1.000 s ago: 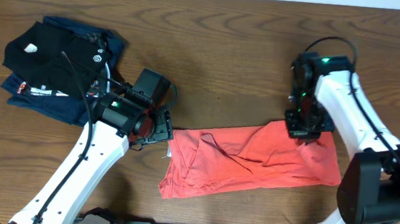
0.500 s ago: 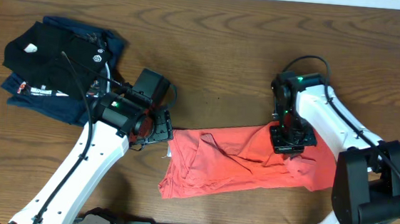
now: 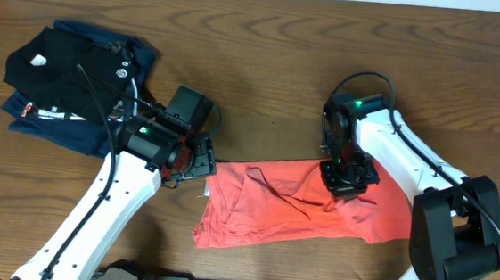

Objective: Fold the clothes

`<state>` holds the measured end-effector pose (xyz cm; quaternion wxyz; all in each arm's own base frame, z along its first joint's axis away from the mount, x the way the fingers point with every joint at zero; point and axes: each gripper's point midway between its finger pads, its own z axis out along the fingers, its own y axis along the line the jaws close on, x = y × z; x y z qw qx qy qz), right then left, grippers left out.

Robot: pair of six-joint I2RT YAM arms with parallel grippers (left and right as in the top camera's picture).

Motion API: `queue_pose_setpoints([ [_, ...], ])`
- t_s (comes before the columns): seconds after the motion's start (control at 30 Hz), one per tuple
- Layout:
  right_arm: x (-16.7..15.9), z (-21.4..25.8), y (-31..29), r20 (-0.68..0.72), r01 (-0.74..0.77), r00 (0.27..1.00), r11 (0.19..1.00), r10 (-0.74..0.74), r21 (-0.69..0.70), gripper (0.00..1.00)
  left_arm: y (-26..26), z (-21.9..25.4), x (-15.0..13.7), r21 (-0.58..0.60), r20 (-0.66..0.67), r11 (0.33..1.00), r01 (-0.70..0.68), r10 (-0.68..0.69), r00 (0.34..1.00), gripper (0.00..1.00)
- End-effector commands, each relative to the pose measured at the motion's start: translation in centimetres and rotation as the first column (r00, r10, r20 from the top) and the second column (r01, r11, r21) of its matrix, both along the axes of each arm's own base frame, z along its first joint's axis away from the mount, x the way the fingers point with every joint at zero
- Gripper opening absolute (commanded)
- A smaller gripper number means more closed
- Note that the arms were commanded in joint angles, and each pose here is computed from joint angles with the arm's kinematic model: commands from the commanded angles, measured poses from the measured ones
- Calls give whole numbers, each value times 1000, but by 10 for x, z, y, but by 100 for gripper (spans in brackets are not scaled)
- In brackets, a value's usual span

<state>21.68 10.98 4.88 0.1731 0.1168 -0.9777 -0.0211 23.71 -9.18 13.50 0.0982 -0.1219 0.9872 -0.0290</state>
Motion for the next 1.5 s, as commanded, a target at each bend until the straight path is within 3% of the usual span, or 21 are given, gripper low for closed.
queue_pose_setpoints([
  [0.0,6,12,16,37,-35,999,995,31,93,41,4,3,2,16,13,1000,-2,2,1000,75],
  [0.03,9,16,17,60,-37,998,994,32,98,99,4,3,2,16,13,1000,-2,2,1000,75],
  [0.2,27,43,10,212,-33,977,997,18,69,99,4,3,2,16,13,1000,-2,2,1000,75],
  [0.37,43,74,-20,390,145,912,989,-124,-25,99,4,3,2,16,14,1000,-2,2,1000,75],
  [0.4,44,77,-22,401,131,909,991,-114,-16,98,4,3,2,16,14,1000,-2,2,1000,75],
  [0.47,40,79,-26,390,126,915,992,-108,-22,69,4,3,2,16,13,1000,-2,2,1000,75],
  [0.5,36,77,-30,373,133,921,991,-112,-31,42,4,3,2,16,13,1000,-2,2,1000,75],
  [0.53,32,73,-32,355,148,926,988,-124,-40,26,4,3,2,16,13,1000,-2,2,1000,75],
  [0.57,27,69,-34,338,159,932,986,-134,-50,24,4,3,2,16,14,1000,-2,2,1000,75],
  [0.6,21,64,-36,318,167,938,984,-139,-61,31,4,3,2,16,14,1000,-2,2,1000,75],
  [0.67,9,51,-41,282,196,946,976,-163,-91,56,4,3,2,16,13,1000,-2,2,1000,75],
  [0.93,-36,6,-53,165,271,955,949,-245,-162,58,4,2,2,17,12,1000,-1,1,1000,75],
  [1.1,-44,-7,-36,120,267,959,961,-257,-74,47,4,2,2,17,11,1000,-2,2,1000,75],
  [1.23,-41,-6,3,81,174,979,973,-188,151,29,4,2,2,17,11,1000,-1,1,1000,75],
  [1.4,-51,8,40,25,59,997,916,-75,397,21,4,2,2,17,11,1000,-1,1,1000,75],
  [1.47,-53,8,36,17,59,997,924,-71,378,18,4,2,2,17,11,1000,-1,1,1000,75],
])
